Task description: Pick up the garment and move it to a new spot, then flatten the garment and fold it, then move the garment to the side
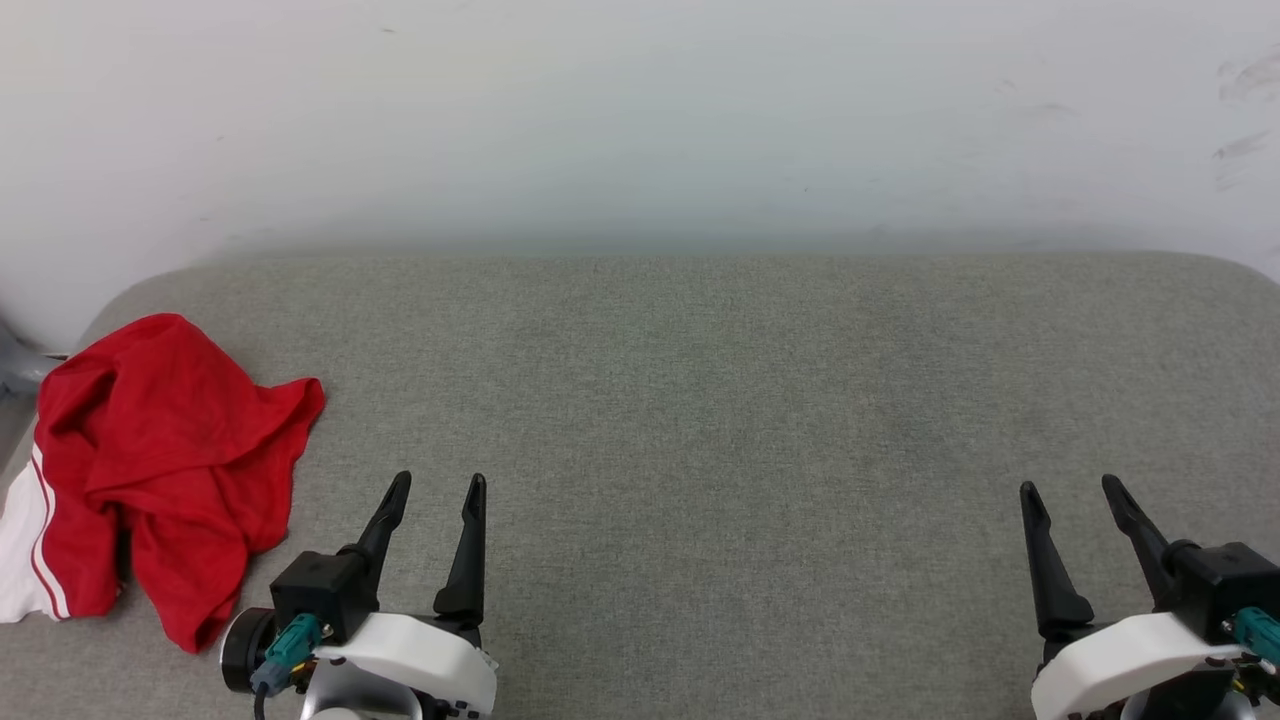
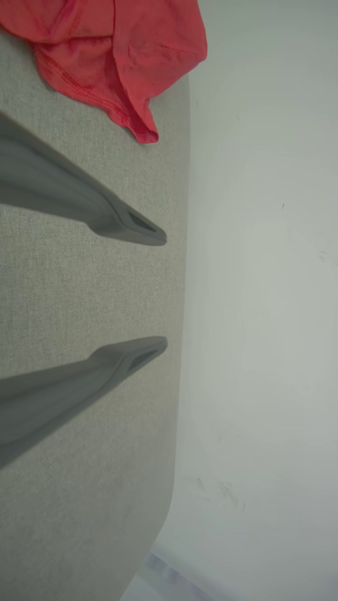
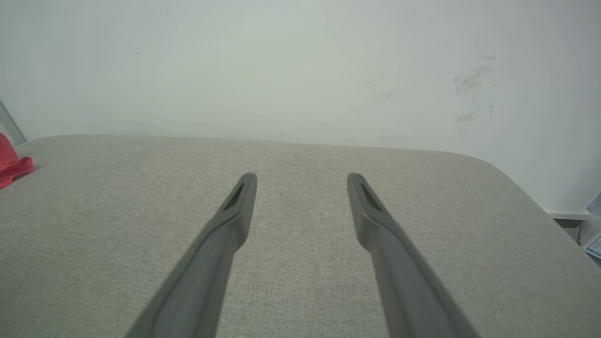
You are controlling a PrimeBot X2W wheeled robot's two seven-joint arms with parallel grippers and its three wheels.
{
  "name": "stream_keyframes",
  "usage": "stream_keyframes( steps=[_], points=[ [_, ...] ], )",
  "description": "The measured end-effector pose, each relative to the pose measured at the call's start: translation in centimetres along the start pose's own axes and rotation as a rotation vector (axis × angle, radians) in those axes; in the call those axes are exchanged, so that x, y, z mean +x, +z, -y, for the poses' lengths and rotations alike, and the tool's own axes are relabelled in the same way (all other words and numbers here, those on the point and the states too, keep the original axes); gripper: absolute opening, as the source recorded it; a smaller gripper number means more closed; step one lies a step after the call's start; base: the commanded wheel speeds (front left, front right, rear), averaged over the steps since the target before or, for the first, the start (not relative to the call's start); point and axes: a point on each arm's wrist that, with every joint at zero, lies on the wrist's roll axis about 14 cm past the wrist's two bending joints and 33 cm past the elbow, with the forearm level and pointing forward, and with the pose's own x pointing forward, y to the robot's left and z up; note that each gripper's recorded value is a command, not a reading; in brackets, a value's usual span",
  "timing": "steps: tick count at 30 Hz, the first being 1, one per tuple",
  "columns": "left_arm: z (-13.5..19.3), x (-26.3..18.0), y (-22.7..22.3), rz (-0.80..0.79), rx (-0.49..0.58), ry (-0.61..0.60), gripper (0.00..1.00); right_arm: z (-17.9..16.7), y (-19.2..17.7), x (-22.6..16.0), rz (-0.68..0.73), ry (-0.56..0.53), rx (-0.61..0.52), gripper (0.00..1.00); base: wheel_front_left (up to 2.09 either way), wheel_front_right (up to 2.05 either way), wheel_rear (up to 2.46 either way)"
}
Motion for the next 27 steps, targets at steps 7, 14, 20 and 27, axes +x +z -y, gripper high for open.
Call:
stream_keyframes(
  steps=[7,14,20,27],
  points=[
    [0.0,-0.1,0.0,0.005,0.022,-0.001,1.00,0.1,0.1,-0.1,0.004,-0.003,-0.026,1.00,0.00,0.00,0.00],
    [-0.6,-0.3,0.2,0.016,0.050,0.008,1.00,-0.4,0.2,0.2,0.015,0.013,-0.039,1.00,0.00,0.00,0.00],
    [-2.4,-1.1,0.8,0.031,0.061,0.066,1.00,-2.0,0.3,1.1,0.021,0.063,-0.037,1.00,0.00,0.00,0.00],
    [-5.5,-3.0,1.6,0.047,0.065,0.169,1.00,-5.4,0.5,2.4,0.036,0.163,-0.004,1.00,0.00,0.00,0.00]
  ],
)
